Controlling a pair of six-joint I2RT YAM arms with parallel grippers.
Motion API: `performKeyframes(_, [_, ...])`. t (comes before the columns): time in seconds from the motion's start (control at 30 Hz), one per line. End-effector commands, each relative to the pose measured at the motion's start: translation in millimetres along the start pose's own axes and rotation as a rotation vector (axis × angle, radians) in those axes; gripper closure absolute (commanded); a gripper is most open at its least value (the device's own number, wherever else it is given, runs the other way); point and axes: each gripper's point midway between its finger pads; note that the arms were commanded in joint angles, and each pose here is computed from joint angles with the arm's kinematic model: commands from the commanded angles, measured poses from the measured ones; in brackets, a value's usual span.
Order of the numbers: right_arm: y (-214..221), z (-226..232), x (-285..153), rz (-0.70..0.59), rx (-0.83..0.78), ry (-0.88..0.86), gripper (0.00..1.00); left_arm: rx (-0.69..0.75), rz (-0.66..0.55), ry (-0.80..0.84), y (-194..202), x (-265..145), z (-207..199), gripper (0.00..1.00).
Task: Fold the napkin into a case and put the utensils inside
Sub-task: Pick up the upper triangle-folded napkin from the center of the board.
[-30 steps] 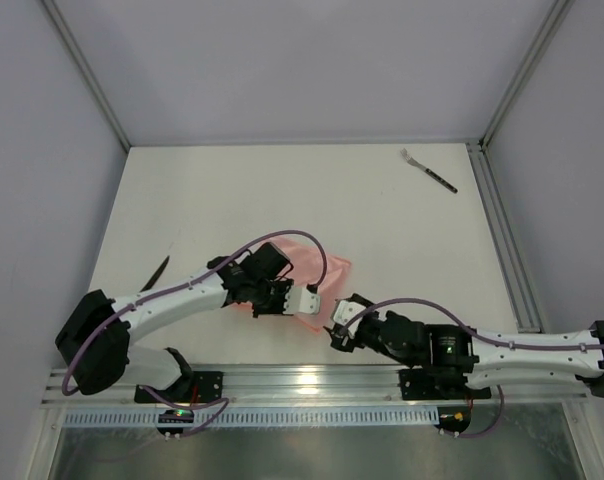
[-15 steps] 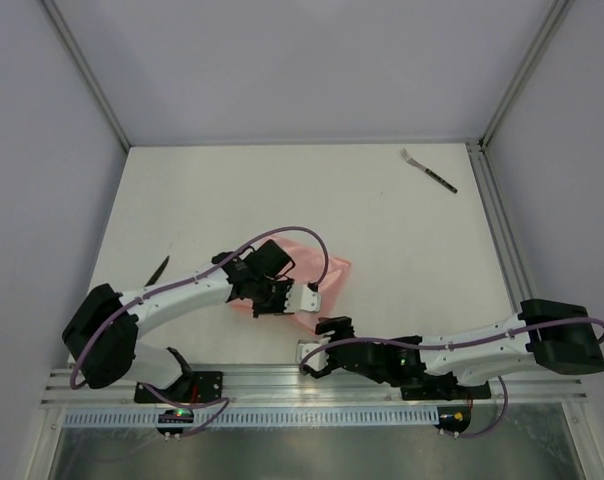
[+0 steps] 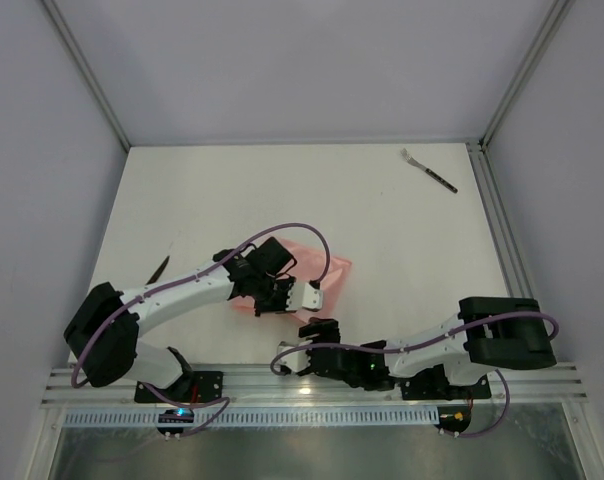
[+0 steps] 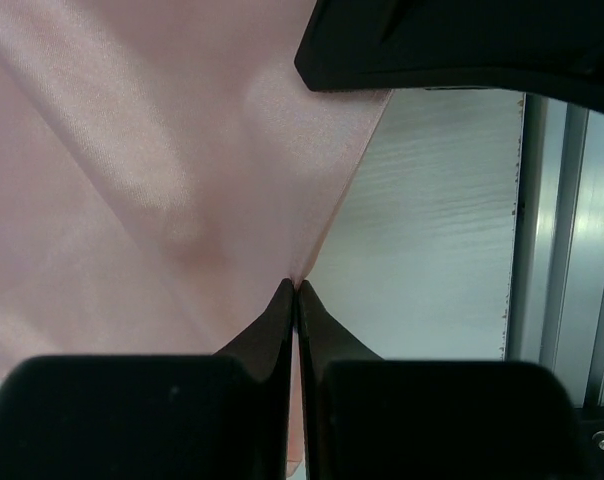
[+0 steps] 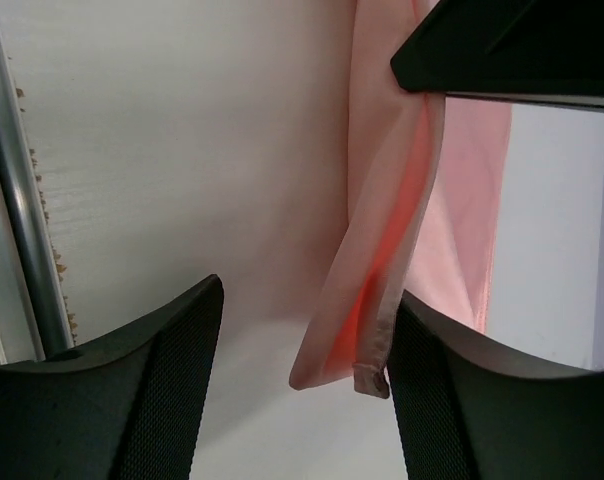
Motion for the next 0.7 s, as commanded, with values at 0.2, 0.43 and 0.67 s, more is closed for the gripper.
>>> performKeyframes(0.2, [12.0,-17.2,9.6,0.135,0.003,0.155,0.72,-0.017,-0.035,0.051,-7.3,-1.9,-8.9,1.0])
performKeyframes(0.43, [7.6,-10.1,12.6,0.108,0.07,0.099,0.96,-0.037,-0.03,0.063,1.2,3.1,-15.6,1.0])
performKeyframes(0.67, [4.2,-15.0,9.3,0.055,0.182,0.052,0.96,-0.067,-0.074,0.096,2.5,5.5,-28.8,0.68])
Point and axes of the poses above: each gripper's point midway between its finger pads, its own x axis out along the fingers, its own z axis along the line the jaws close on, y = z × x, and after that the axes turned 6 degrees about -x, right-handed
